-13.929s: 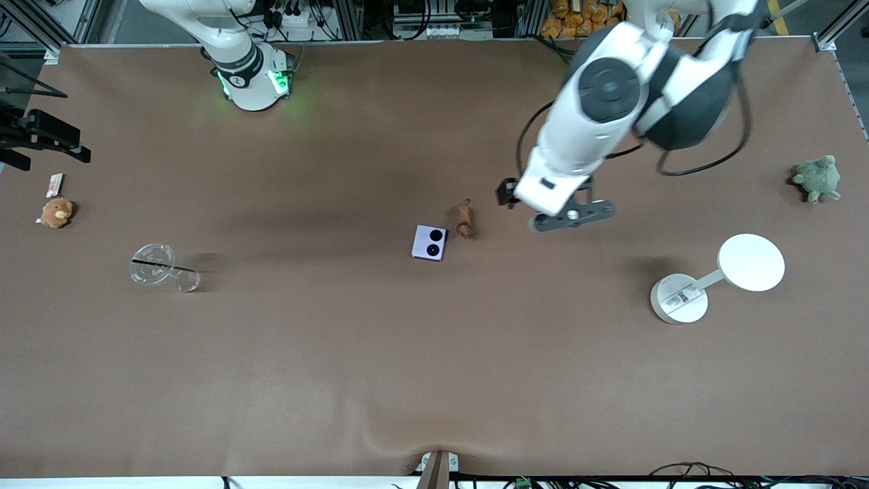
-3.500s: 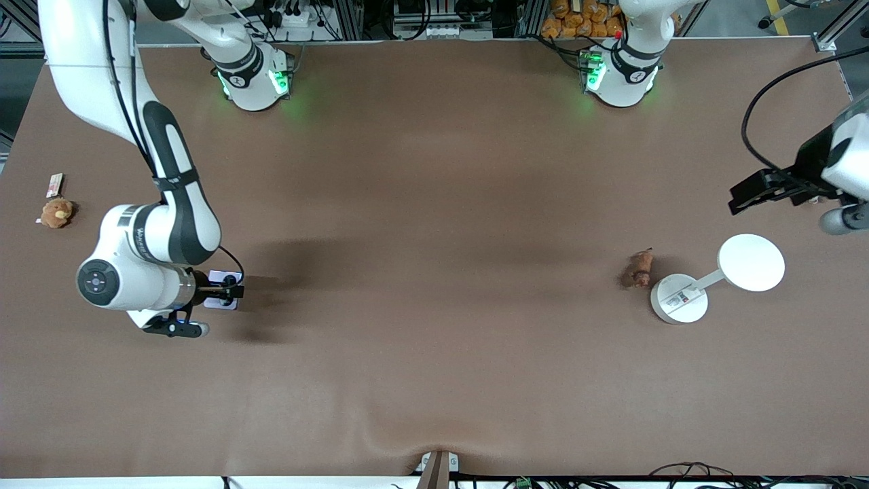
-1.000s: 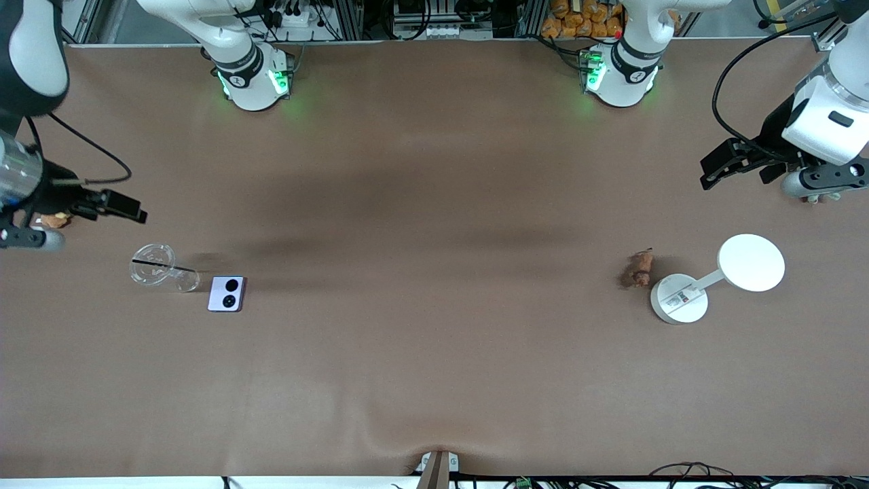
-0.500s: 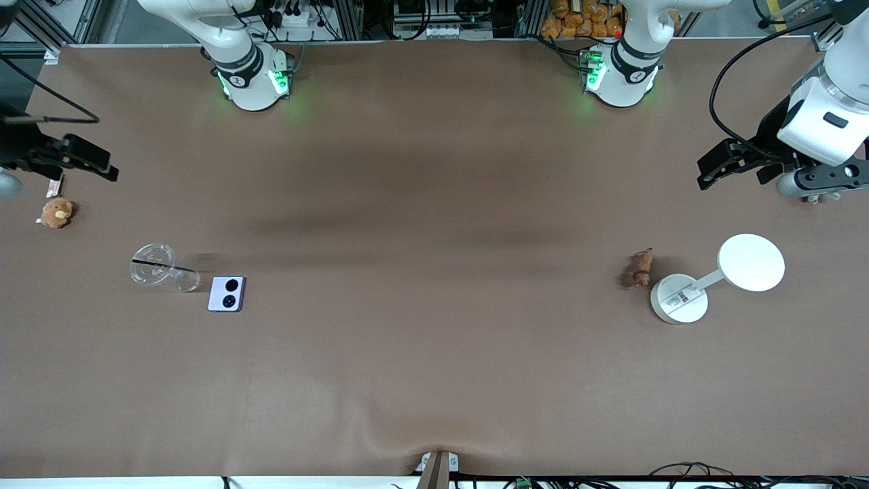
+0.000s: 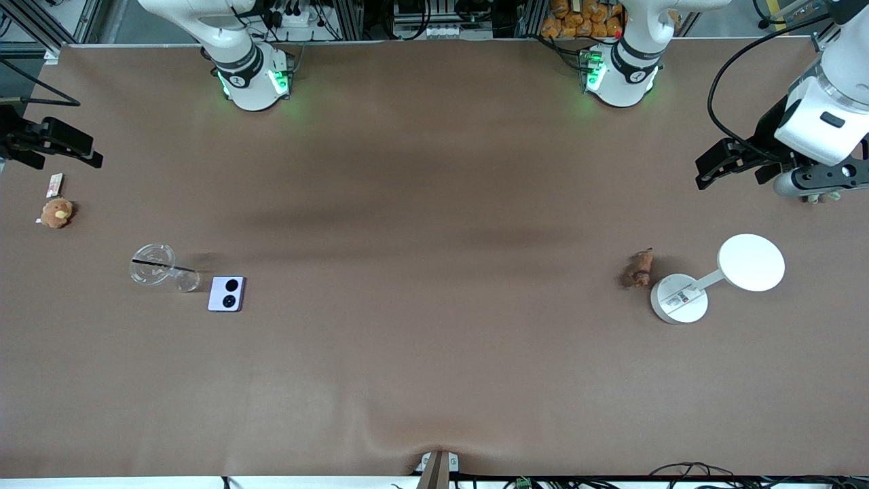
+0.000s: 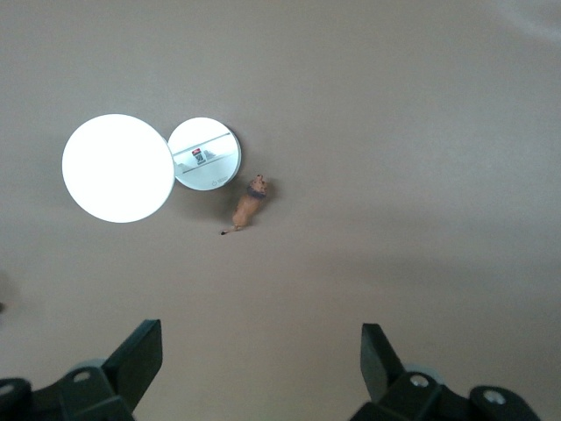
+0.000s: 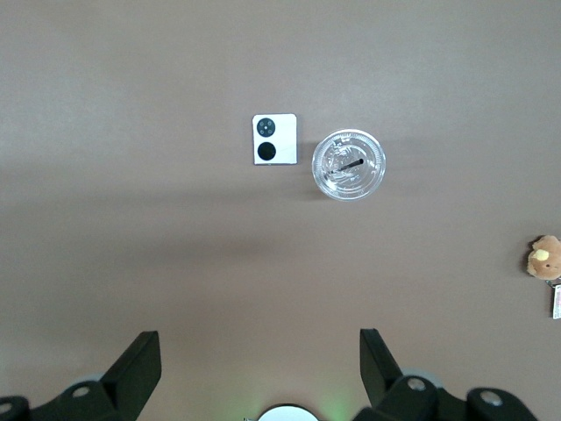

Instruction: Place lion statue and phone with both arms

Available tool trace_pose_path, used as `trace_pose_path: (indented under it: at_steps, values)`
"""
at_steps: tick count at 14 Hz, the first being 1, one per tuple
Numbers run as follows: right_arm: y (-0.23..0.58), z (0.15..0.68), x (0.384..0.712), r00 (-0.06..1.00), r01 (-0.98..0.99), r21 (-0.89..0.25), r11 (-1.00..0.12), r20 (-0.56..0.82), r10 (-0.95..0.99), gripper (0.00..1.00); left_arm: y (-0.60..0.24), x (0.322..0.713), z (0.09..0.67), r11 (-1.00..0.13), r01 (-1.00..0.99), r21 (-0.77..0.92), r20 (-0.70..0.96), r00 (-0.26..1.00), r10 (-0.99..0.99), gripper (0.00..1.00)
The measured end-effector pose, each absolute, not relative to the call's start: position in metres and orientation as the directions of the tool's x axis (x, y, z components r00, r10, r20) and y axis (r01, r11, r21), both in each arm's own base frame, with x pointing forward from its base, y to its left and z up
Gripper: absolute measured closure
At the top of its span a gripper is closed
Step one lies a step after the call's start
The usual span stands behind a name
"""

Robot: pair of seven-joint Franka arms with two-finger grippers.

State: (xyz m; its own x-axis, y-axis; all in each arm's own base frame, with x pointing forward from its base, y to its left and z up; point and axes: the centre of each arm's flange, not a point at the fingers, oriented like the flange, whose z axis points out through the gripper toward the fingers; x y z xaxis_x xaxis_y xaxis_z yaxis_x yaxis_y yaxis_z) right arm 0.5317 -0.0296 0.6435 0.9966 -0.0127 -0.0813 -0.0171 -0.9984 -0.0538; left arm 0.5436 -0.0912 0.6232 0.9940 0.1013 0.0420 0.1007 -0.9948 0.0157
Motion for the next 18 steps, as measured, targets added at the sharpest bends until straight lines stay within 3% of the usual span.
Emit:
trace_pose_path:
  at_steps: [18]
  values:
    - [-0.037, 0.644, 0.533, 0.996, -0.028, -0.044, -0.999, -0.081, -0.025, 0.0, -0.081, 0.536, 0.63, -0.995, 0.093, -0.027, -0.005, 0.996, 0.093, 0.0]
